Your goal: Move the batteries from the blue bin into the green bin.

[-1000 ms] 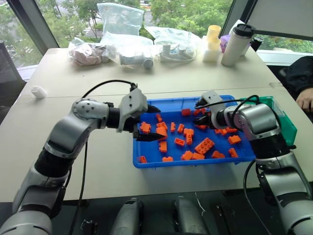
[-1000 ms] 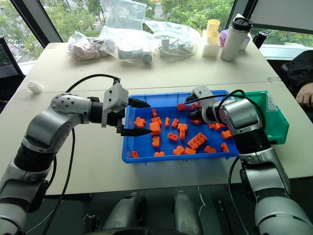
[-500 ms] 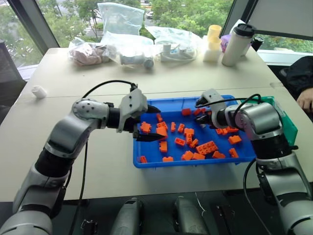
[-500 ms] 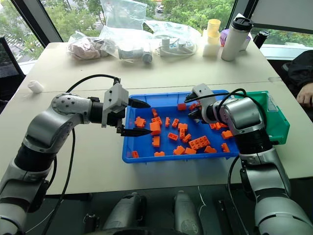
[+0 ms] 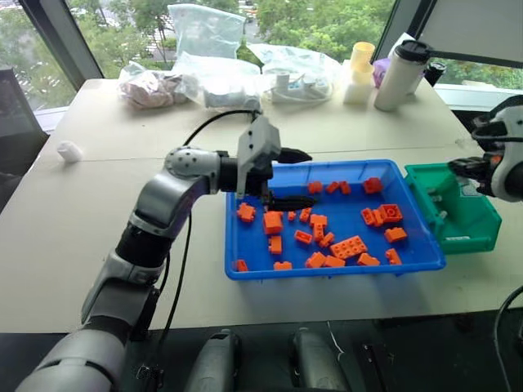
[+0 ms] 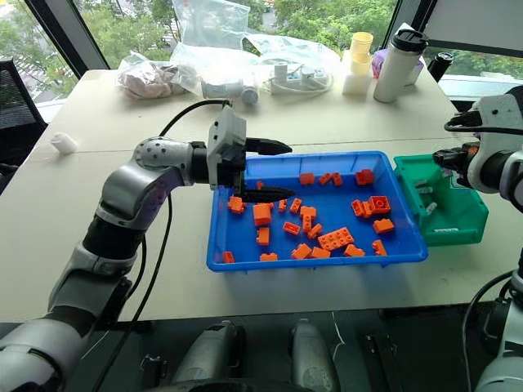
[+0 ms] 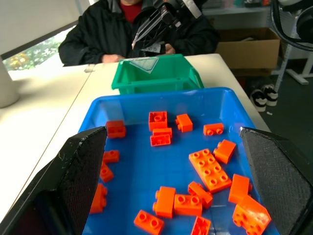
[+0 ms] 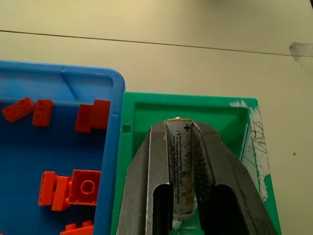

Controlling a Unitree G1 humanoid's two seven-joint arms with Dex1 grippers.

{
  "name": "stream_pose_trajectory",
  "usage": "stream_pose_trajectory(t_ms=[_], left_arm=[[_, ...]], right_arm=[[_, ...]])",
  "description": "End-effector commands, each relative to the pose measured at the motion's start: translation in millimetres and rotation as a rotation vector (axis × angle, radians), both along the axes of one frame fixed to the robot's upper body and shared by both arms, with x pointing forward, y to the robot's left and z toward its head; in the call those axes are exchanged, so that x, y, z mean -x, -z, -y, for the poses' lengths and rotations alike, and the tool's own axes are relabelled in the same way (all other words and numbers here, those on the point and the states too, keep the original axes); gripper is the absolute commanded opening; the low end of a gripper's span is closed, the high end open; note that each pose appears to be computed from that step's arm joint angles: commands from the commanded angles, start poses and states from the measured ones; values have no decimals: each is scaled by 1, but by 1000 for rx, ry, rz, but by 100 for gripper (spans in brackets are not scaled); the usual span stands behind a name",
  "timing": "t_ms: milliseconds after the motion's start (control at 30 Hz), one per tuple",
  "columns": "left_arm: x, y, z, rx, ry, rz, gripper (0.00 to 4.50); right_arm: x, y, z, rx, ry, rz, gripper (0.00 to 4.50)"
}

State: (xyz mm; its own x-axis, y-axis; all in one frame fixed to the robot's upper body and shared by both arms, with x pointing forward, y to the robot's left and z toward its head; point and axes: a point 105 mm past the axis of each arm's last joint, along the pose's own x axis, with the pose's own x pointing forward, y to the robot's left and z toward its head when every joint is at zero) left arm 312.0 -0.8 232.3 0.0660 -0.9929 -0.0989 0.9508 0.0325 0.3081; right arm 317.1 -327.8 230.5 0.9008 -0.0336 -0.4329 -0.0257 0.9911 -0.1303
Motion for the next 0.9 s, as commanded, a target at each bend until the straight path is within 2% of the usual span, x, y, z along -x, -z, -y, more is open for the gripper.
stream_pose_trajectory(t_ms=[33,200,267,300,433,500,600,700,800,900], left_arm=[[-4,-11,7,23,17,46,450],[-8,-14,11,34,17,44,450],[-8,-11,10,18,13,44,450],[-8,-10,9,10,12,42,450],[-3,-13,4,10,13,39,450],[-3,-16,1,15,4,39,450],[-5,-22,-6,35,-19,34,450],[-2,-30,-23,69,-32,-17,450],[8,-25,-58,14,-103,-47,450],[15,-19,-92,-36,-220,-79,450]], right_arm=[[4,-10,16,60,50,54,2],[3,6,23,34,79,30,2],[2,11,26,31,94,23,111],[1,13,27,32,98,22,151],[-3,9,31,39,118,44,362],[-6,2,29,48,103,77,444],[-12,-11,19,56,40,153,444],[-16,-29,-6,70,-112,271,444],[-1,-30,-25,84,-272,313,444],[21,-27,-32,26,-370,313,444]])
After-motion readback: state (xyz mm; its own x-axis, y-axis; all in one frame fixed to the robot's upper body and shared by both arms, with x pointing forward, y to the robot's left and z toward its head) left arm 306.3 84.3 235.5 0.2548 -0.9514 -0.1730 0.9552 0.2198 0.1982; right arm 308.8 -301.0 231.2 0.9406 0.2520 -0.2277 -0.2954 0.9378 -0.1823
